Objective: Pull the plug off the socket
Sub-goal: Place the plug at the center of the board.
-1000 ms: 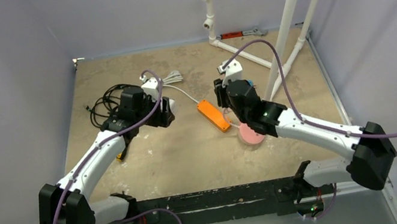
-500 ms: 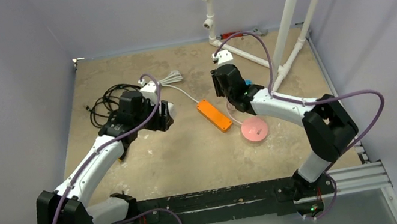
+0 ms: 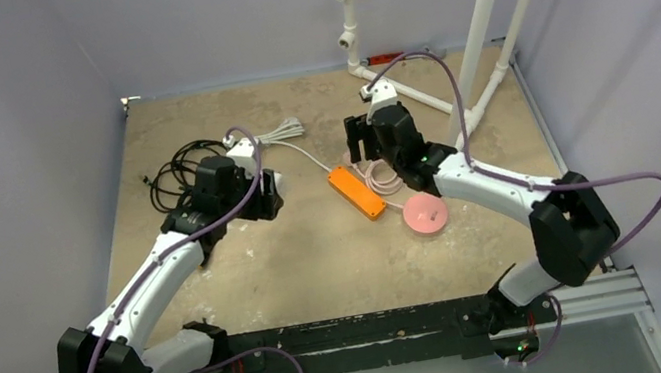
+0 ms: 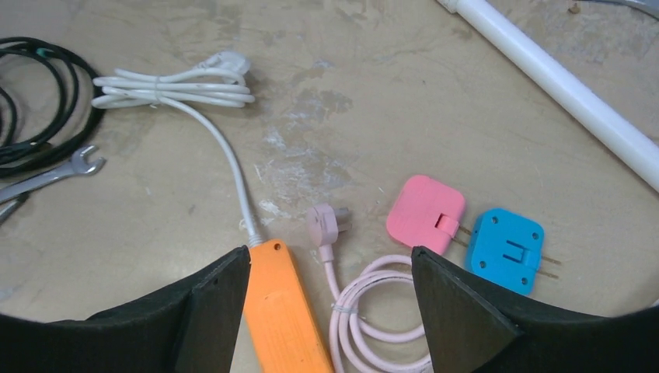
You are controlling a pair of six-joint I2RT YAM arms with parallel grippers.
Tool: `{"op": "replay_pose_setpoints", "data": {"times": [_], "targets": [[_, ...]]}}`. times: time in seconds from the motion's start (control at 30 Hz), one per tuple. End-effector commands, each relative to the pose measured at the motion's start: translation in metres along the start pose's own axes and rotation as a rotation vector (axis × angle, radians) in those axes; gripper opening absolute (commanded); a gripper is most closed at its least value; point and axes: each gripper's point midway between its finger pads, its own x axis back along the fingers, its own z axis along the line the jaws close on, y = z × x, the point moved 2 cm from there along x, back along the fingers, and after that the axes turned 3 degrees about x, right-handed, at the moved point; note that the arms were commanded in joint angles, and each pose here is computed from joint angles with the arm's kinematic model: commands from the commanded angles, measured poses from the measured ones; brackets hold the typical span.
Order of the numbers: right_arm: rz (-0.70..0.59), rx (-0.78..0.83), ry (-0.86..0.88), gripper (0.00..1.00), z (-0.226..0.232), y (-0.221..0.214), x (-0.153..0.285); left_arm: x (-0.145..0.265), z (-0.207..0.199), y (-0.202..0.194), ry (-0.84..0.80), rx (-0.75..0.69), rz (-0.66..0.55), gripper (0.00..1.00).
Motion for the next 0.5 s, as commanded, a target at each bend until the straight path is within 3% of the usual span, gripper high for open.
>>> {"op": "replay_pose_setpoints", "data": {"times": [0.0, 0.2, 0.47], "targets": [[-0.106, -0.059, 0.099, 0.78, 0.008, 0.031, 0.03, 0.007, 0.008, 0.012, 0.066, 0.057, -0.083, 0.0], [-0.203, -0.092, 0.2, 0.8, 0.006, 0.047, 0.083, 0.011, 0.021, 0.001, 0.149, 0.128, -0.105, 0.0], [-0.259, -0.094, 0.217, 0.86, -0.014, 0.037, 0.136, -0.008, 0.024, -0.043, 0.155, 0.189, 0.069, 0.0]]}}
